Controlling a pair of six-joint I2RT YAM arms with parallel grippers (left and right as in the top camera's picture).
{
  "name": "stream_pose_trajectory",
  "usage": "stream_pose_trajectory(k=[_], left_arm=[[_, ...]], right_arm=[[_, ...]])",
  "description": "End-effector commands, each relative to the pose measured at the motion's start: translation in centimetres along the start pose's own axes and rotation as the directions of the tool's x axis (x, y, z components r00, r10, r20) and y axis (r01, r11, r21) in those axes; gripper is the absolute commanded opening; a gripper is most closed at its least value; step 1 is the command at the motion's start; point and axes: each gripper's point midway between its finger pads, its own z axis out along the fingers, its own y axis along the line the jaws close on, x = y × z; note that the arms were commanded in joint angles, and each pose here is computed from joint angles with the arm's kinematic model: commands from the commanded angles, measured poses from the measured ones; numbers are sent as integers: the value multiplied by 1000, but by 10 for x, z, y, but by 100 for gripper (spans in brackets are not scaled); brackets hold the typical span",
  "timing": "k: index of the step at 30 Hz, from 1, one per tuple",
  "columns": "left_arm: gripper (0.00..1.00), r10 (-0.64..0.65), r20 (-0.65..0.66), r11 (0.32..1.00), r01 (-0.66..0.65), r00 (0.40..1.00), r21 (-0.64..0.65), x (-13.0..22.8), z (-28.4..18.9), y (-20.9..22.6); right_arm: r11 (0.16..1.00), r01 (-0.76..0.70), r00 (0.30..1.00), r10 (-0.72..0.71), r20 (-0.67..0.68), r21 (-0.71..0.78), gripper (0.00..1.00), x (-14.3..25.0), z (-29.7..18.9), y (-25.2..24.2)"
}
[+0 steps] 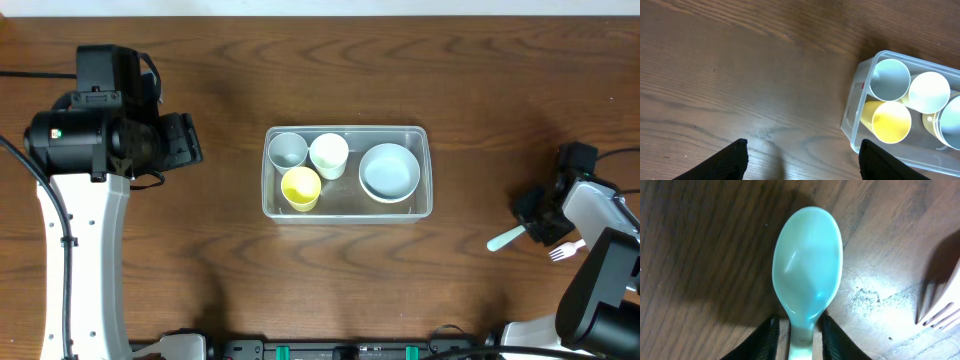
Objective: Pack container
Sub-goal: 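Lower the right gripper to the mint-green spoon and grasp it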
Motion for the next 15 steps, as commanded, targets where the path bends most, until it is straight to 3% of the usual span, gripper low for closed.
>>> stream_pose_trajectory(k=[1,11,15], left_arm=[[71,-7,-17,1000,7,1000,-6,2,4,2],[72,-7,-17,1000,7,1000,-6,2,4,2],[71,-7,-17,1000,7,1000,-6,2,4,2]], right_arm=[[1000,-5,998,6,-62,9,26,16,11,-6],[1000,-6,998,6,-62,9,14,16,11,-6],[1000,-6,998,6,-63,6,3,16,11,-6]])
